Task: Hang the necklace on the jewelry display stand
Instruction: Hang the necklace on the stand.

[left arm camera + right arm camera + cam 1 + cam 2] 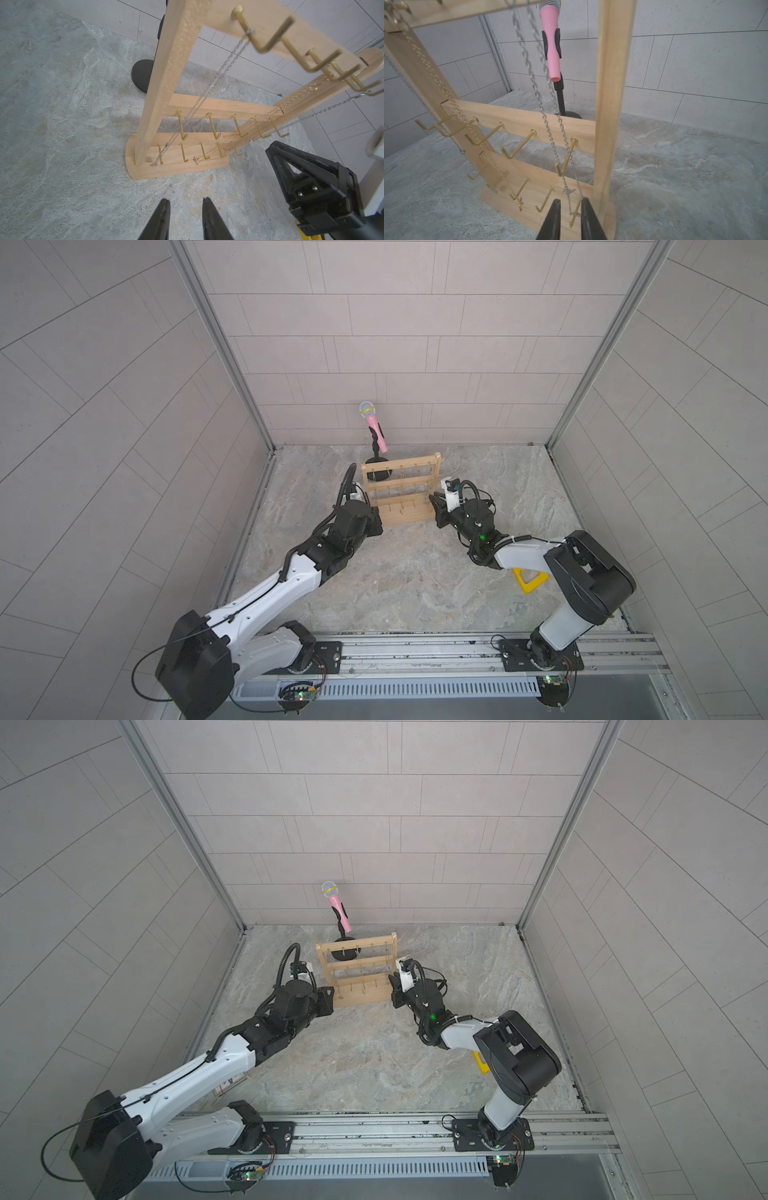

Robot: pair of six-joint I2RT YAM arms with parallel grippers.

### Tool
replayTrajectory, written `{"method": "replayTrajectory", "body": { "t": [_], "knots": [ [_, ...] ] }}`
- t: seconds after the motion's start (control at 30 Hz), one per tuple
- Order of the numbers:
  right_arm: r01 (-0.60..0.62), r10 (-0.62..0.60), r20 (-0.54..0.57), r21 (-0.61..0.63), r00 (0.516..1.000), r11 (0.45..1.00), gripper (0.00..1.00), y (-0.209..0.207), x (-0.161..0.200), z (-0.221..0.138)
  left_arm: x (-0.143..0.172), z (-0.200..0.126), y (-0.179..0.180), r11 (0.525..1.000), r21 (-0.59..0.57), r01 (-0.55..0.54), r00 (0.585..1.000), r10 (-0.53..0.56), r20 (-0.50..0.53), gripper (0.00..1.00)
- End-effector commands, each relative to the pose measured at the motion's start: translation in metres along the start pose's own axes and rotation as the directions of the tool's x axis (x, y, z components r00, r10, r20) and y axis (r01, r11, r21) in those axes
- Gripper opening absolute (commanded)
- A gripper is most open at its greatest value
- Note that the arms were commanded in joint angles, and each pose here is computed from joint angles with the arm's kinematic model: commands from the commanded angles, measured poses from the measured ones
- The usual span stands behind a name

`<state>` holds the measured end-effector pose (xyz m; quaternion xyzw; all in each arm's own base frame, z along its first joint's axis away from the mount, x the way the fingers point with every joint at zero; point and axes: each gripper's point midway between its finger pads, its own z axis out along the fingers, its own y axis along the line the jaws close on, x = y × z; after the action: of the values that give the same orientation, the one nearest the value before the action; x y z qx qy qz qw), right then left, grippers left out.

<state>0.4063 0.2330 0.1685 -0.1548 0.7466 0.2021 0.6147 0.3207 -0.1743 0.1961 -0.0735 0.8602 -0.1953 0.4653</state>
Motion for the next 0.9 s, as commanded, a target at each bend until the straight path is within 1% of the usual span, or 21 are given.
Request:
{"method": "replayTrajectory", "body": {
  "t": [0.0,0.87],
  "knots": [
    [0.005,-0.005,0.022,-0.015,1.000,1.000,0.21,0.0024,-0.0067,0.0041,-0.0020,0.0022,0.0023,1.000,-0.014,0.011,1.000,-0.011,0.006,0.31],
    [-0.001,0.002,0.010,-0.013,1.000,1.000,0.24,0.0013,-0.0015,0.0017,-0.0023,-0.0002,0.0037,1.000,-0.017,0.013,1.000,-0.012,0.007,0.31]
  ]
}}
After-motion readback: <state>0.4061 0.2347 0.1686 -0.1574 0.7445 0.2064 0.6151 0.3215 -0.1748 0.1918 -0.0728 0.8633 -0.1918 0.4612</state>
